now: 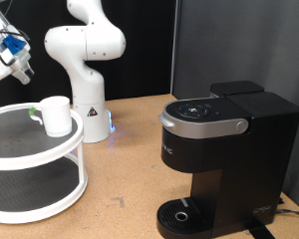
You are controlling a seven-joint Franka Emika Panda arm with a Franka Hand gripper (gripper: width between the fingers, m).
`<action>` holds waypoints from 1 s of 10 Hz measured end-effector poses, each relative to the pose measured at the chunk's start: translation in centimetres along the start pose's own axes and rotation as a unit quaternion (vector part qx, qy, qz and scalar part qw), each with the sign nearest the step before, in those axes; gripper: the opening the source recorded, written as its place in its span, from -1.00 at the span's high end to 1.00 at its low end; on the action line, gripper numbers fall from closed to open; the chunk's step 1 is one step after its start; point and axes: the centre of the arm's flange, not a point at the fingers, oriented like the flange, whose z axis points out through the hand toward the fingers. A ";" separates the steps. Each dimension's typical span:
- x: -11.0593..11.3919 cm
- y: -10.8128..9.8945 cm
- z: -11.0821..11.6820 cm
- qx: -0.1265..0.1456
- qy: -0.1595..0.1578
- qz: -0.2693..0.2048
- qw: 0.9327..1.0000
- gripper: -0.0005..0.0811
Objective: Make a cup of coffee with the keurig machine
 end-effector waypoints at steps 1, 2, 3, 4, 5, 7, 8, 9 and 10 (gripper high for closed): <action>-0.3 0.0 0.5 0.000 0.002 -0.004 1.000 0.27; -0.7 0.1 1.1 0.000 0.005 -0.007 1.000 -0.06; -1.0 0.2 1.8 -0.002 0.007 -0.009 1.000 -0.06; -1.3 0.3 2.5 -0.001 0.007 -0.011 1.000 -0.57; -1.7 0.3 3.2 0.000 0.006 -0.014 1.000 -0.57; -2.4 0.5 4.7 -0.003 0.001 -0.022 1.000 -0.95; -2.8 0.6 5.4 -0.004 -0.002 -0.026 1.000 -0.95; -3.1 0.8 6.0 -0.006 -0.003 -0.027 1.000 -0.97; -3.4 0.9 6.5 -0.009 -0.002 -0.028 1.000 -0.97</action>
